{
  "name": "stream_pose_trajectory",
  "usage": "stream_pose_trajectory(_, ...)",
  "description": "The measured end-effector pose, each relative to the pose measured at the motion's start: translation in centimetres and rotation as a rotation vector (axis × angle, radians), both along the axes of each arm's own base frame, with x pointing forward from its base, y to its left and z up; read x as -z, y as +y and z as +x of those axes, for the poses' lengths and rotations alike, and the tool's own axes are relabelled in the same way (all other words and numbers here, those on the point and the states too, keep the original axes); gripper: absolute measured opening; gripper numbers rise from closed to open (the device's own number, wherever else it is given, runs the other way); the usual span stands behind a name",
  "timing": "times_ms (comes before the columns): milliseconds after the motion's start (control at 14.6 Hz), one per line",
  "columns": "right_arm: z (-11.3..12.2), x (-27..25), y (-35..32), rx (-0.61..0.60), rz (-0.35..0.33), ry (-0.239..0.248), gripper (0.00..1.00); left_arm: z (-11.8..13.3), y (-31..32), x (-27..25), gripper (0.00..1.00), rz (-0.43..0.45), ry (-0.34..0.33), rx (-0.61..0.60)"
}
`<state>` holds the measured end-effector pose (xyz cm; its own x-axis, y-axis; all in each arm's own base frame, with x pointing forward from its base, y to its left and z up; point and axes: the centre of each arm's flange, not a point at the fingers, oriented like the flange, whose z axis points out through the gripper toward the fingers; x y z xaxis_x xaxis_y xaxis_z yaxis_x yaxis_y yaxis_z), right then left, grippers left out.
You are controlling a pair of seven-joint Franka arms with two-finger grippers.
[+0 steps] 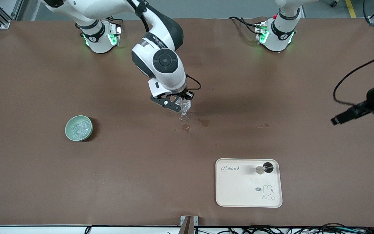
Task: Pour wine and add ice with both arms
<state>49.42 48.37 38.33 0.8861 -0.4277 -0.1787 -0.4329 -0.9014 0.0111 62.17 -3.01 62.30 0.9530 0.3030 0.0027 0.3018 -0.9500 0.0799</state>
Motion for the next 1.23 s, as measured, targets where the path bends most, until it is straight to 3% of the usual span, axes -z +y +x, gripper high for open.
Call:
stream_pose_trajectory(137, 0.0, 0.0, 0.0, 0.000, 0.000, 0.000, 0.41, -1.9, 0.8, -2.2, 1.00, 0.032, -0.006, 0.111)
stream_pose_trajectory(273, 0.0, 0.0, 0.0, 0.000, 0.000, 0.000, 0.45, -3.3, 3.0, -3.5, 1.00, 0.063, -0.004, 0.172)
stream_pose_trajectory(410, 0.0, 0.0, 0.0, 0.000, -0.001, 0.000, 0.59, -4.8, 4.4, -4.2, 1.00, 0.082, 0.018, 0.186)
stream_pose_trajectory(546, 0.3, -0.3, -0.2, 0.004, 0.002, -0.008, 0.65, -6.3, 4.4, -4.5, 1.00, 0.074, 0.027, 0.185)
stream_pose_trajectory(819, 2.7, -6.3, -3.1, 0.013, -0.054, -0.115, 1.00, -8.0, 4.7, -4.1, 1.00, 0.065, 0.037, 0.176)
stream_pose_trajectory(1229, 6.7, -18.9, -13.8, 0.039, -0.088, -0.260, 1.00, -10.3, 4.7, -3.5, 1.00, 0.067, 0.016, 0.173)
